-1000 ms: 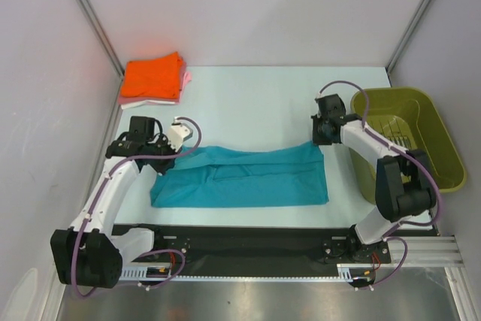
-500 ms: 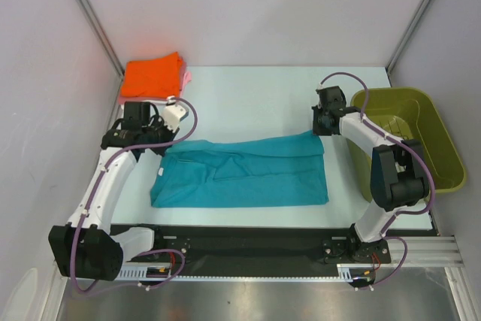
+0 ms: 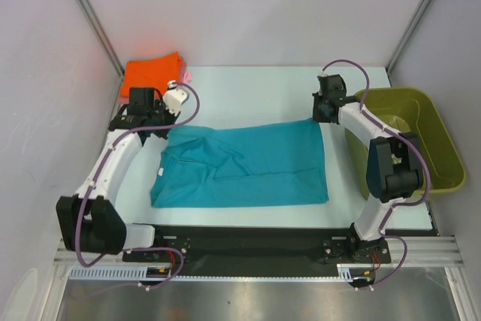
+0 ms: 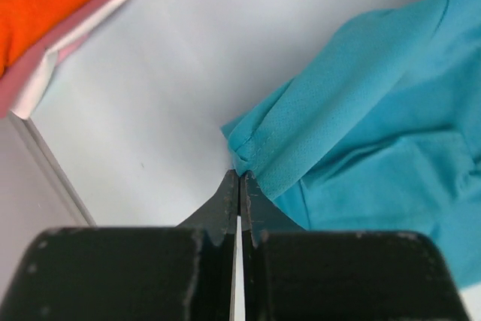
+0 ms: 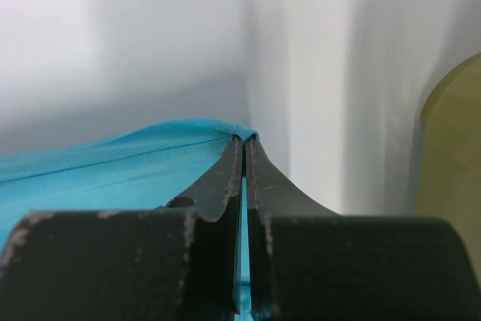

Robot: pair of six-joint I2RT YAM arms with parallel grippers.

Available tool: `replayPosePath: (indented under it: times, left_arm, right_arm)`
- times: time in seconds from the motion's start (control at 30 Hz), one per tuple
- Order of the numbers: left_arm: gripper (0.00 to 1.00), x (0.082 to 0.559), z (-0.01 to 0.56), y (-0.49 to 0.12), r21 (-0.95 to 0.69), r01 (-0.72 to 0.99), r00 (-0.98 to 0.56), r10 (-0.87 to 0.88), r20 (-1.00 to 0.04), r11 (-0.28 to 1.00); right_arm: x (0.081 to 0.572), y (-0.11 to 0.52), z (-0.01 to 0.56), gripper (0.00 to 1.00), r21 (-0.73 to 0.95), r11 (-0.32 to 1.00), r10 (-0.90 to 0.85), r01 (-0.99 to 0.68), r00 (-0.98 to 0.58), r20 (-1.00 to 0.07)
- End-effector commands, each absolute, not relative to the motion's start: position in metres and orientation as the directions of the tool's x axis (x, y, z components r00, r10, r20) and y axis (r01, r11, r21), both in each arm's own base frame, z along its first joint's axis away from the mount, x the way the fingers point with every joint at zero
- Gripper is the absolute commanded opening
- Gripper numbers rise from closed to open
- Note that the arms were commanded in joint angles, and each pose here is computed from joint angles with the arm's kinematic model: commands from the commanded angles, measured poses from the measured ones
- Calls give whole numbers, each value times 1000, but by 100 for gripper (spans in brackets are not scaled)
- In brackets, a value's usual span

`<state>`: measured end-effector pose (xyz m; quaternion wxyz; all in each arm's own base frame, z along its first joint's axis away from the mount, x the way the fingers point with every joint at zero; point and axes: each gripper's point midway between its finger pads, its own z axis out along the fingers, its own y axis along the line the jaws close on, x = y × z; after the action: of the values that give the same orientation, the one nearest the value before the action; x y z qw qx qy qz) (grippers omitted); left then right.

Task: Fold and stack the t-shirts
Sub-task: Fold the tshirt

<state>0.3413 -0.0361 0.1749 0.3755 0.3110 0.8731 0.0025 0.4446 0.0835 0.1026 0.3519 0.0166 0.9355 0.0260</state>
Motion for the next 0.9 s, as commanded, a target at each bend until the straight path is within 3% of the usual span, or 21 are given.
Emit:
replayPosePath:
  times: [0.0, 0.13, 0.3, 0.4, 0.5, 0.87]
  left_arm:
    - [0, 381, 195, -30, 289, 474, -487, 521, -701, 832]
    - [0, 368, 195, -35, 263, 519, -485, 533, -693, 813]
    - [0, 289, 152, -51, 148, 688, -494, 607, -622, 711]
    - [0, 238, 102, -45, 72, 719, -563, 640, -523, 691]
    - [0, 214, 82, -44, 34, 724, -588, 642, -493, 689]
    - [0, 218, 62, -41, 33, 721, -600, 647, -471, 692]
  right_arm:
    - [457, 77, 106, 0, 45, 998, 55, 33, -732, -679]
    - [444, 79, 102, 0, 55, 998, 52, 20, -747, -662]
    - [412, 83, 89, 0, 103, 992, 116, 66, -784, -610]
    - [380, 87, 73, 0, 119, 990, 130, 75, -815, -564]
    - [365, 92, 65, 0, 126, 989, 129, 71, -825, -550]
    - [333, 82, 52, 0, 82, 990, 138, 112, -859, -493]
